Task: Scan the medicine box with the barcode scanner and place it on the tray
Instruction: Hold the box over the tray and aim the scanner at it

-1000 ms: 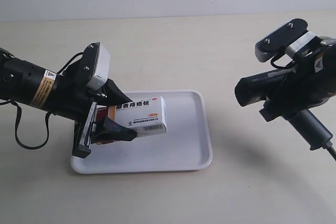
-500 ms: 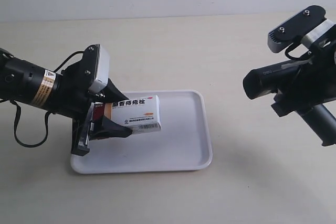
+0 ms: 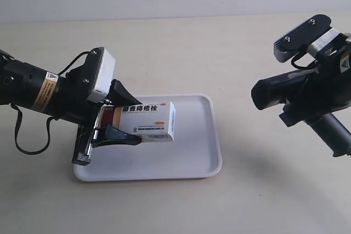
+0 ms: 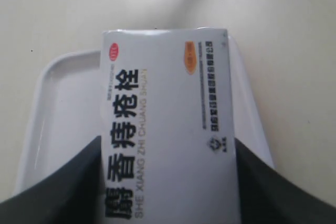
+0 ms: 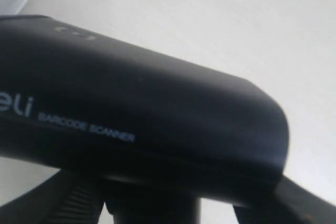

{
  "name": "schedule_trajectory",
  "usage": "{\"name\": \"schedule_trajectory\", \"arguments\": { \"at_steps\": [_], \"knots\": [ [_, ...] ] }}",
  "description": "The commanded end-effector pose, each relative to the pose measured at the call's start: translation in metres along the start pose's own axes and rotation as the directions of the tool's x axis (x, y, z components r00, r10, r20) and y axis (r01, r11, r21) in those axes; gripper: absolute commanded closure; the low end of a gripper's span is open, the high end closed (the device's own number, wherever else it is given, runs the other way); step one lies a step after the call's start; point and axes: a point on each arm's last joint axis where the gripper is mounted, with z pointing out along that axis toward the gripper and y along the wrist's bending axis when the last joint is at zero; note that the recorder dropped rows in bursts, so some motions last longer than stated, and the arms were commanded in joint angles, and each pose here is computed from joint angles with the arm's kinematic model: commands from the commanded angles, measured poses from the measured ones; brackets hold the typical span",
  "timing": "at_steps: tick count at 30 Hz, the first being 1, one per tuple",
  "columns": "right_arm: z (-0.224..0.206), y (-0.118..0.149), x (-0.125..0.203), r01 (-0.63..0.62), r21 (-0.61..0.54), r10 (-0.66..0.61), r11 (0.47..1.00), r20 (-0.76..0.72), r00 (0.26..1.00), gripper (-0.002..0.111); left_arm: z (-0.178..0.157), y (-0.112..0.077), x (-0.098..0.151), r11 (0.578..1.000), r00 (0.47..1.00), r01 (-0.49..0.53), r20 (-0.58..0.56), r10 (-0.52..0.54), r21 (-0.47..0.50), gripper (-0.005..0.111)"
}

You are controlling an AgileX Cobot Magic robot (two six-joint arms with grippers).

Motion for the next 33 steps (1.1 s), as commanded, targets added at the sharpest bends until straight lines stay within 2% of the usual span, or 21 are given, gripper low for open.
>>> {"name": "schedule_trajectory", "arguments": {
  "at_steps": [1, 9, 18, 25, 33],
  "knots": [
    [0.001, -0.001, -0.007, -0.005, 0.005, 0.005, 1.000, 0.047, 0.999, 0.108, 0.004, 0.002, 0.001, 1.000, 0.999, 0.026, 0.033, -0.026, 0.001, 0.107],
    [-0.005, 0.000, -0.006, -0.030, -0.006, 0.030, 1.000, 0.053, 0.998, 0.108, 0.016, 0.009, 0.012, 0.994, 0.992, 0.110, 0.055, -0.111, 0.009, 0.107],
    [-0.023, -0.002, -0.003, -0.031, 0.006, 0.030, 1.000, 0.075, 0.997, 0.108, 0.011, 0.016, 0.017, 0.983, 0.977, 0.184, 0.112, -0.179, -0.029, 0.107],
    [-0.017, -0.001, -0.004, -0.015, 0.000, 0.015, 1.000, 0.062, 0.998, 0.108, 0.009, 0.016, 0.018, 0.982, 0.976, 0.188, 0.120, -0.184, -0.026, 0.107],
    [-0.010, 0.001, -0.012, -0.025, -0.024, 0.028, 0.999, 0.130, 0.991, 0.108, 0.009, 0.014, 0.016, 0.985, 0.975, 0.175, 0.137, -0.173, 0.002, 0.107]
  ]
}}
